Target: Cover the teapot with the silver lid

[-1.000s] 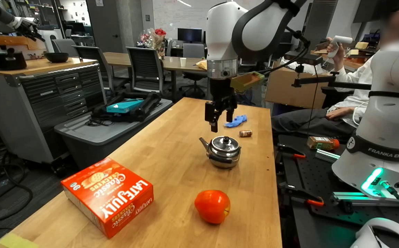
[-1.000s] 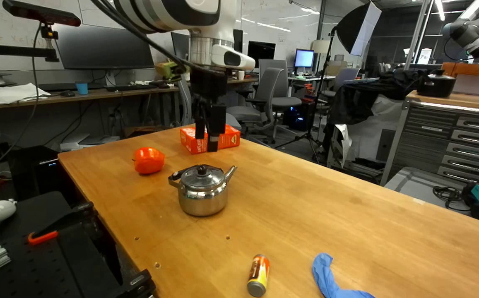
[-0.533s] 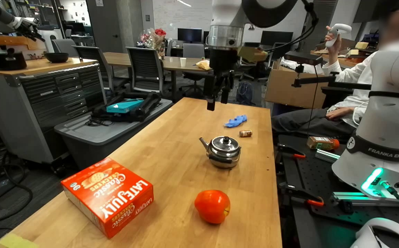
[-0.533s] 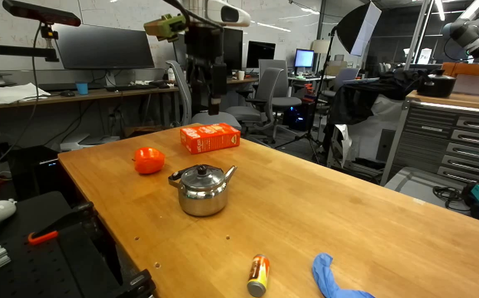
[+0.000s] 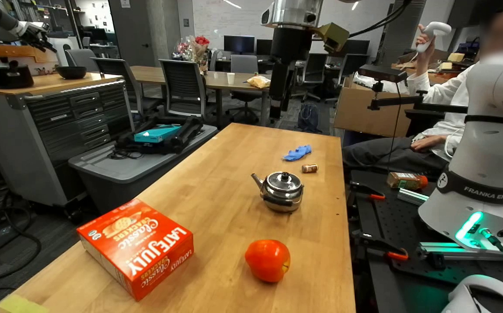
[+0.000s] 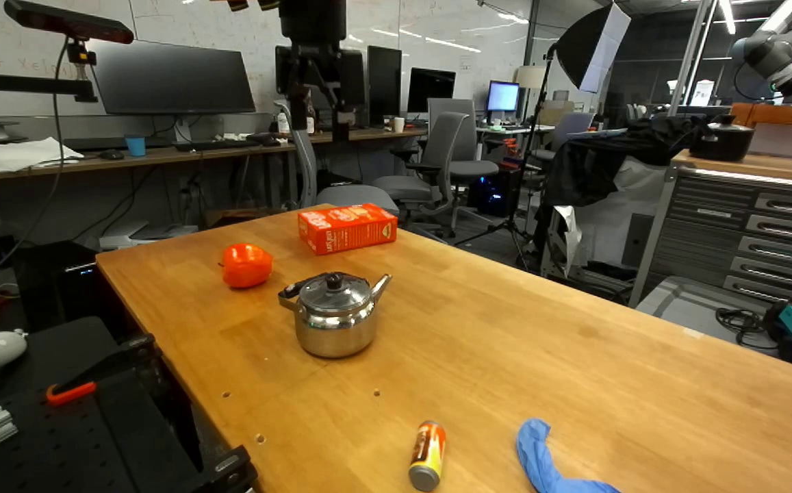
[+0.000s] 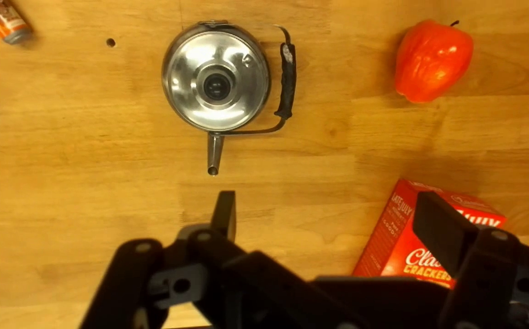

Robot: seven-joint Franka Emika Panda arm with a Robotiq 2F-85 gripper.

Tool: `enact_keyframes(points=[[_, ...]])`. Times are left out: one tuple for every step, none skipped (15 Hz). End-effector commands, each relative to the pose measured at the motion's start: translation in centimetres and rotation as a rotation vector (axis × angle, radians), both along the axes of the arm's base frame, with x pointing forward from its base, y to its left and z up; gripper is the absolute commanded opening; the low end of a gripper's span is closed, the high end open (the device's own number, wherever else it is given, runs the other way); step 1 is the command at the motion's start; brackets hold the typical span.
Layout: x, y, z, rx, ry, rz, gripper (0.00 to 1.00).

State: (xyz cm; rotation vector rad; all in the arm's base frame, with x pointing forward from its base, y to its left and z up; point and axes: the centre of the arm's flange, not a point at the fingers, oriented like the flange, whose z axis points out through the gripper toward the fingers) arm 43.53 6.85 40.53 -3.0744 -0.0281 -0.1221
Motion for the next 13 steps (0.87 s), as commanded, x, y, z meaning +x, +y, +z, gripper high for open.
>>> enact_keyframes(points=[[-2.0, 0.2, 2.3, 0.006, -0.007, 0.06, 1.0], [-2.4, 0.2, 2.6, 0.003, -0.008, 0.064, 1.0], [-2.8, 0.2, 3.0, 0.003, -0.003, 0.066, 1.0], [-3.2, 0.1, 3.3, 0.0, 0.006, 0.066, 1.0], [-3.6, 0.1, 3.7, -0.002, 0.013, 0.064, 1.0], [-4.0, -0.1, 4.1, 0.002, 0.022, 0.062, 1.0], [-4.4, -0.3, 4.5, 0.008, 0.028, 0.06, 1.0], [-2.6, 0.0, 2.8, -0.007, 0.03, 0.046, 1.0], [-2.9, 0.0, 3.2, -0.007, 0.032, 0.047, 1.0], [-3.2, -0.1, 3.5, -0.007, 0.03, 0.047, 1.0], [-3.4, -0.1, 3.6, -0.007, 0.028, 0.047, 1.0], [-3.5, -0.1, 3.6, -0.008, 0.028, 0.047, 1.0], [-3.5, -0.1, 3.6, -0.008, 0.029, 0.047, 1.0]])
